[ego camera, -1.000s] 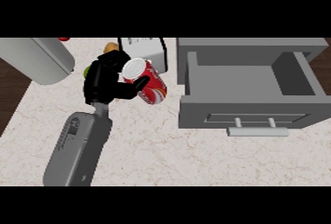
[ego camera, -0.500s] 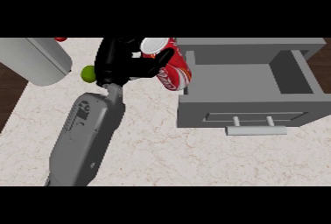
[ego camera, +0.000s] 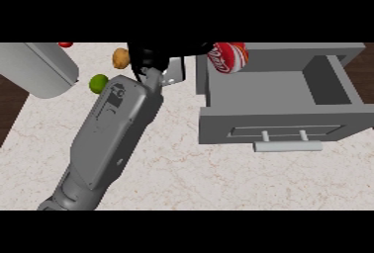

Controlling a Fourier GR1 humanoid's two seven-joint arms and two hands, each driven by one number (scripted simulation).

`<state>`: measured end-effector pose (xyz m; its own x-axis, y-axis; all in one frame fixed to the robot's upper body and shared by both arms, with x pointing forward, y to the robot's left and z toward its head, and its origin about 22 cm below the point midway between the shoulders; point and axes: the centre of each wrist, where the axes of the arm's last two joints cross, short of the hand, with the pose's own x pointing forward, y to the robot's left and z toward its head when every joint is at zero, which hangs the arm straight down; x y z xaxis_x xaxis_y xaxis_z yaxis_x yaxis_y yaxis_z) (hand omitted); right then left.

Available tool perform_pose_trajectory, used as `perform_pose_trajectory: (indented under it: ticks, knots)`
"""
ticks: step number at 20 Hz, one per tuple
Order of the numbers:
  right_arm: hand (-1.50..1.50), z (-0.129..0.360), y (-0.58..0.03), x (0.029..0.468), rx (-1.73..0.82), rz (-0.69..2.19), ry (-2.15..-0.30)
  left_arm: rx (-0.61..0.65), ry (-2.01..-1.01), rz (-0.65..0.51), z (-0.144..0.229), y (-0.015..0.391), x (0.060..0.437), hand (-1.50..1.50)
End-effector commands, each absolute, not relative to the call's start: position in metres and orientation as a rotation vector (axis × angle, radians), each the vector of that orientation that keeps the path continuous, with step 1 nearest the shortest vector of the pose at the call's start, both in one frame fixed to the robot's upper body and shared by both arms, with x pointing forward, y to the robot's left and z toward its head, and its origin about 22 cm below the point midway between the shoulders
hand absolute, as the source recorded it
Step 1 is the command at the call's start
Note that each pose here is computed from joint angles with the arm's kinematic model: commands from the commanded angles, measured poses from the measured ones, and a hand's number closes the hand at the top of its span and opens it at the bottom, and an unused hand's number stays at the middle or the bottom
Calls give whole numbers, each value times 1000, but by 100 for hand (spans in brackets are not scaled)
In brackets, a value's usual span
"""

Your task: Pick up the can, place it into the drawer and close the drawer

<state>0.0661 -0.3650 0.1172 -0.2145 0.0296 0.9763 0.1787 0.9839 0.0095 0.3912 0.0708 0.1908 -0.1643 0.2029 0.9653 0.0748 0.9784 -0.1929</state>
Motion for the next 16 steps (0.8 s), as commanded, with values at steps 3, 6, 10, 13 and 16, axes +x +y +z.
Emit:
perform_pose_trajectory:
  ticks: [3, 6, 10, 13, 16]
  knots:
    - [-150, 116, -363, 71, -150, -125, -1795, -178, -1727, 89, 219, 37, 404, 150]
    - [-150, 119, -371, 66, -151, -147, -1800, -202, -1724, 99, 214, 32, 408, 150]
    - [-150, 116, -362, 69, -123, -127, -1784, -172, -1718, 64, 209, 20, 417, 150]
    - [-150, 115, -364, 82, -144, -124, -1812, -155, -1725, 74, 223, 4, 415, 150]
    - [-150, 120, -360, 74, -138, -142, -1795, -175, -1715, 59, 224, -4, 412, 150]
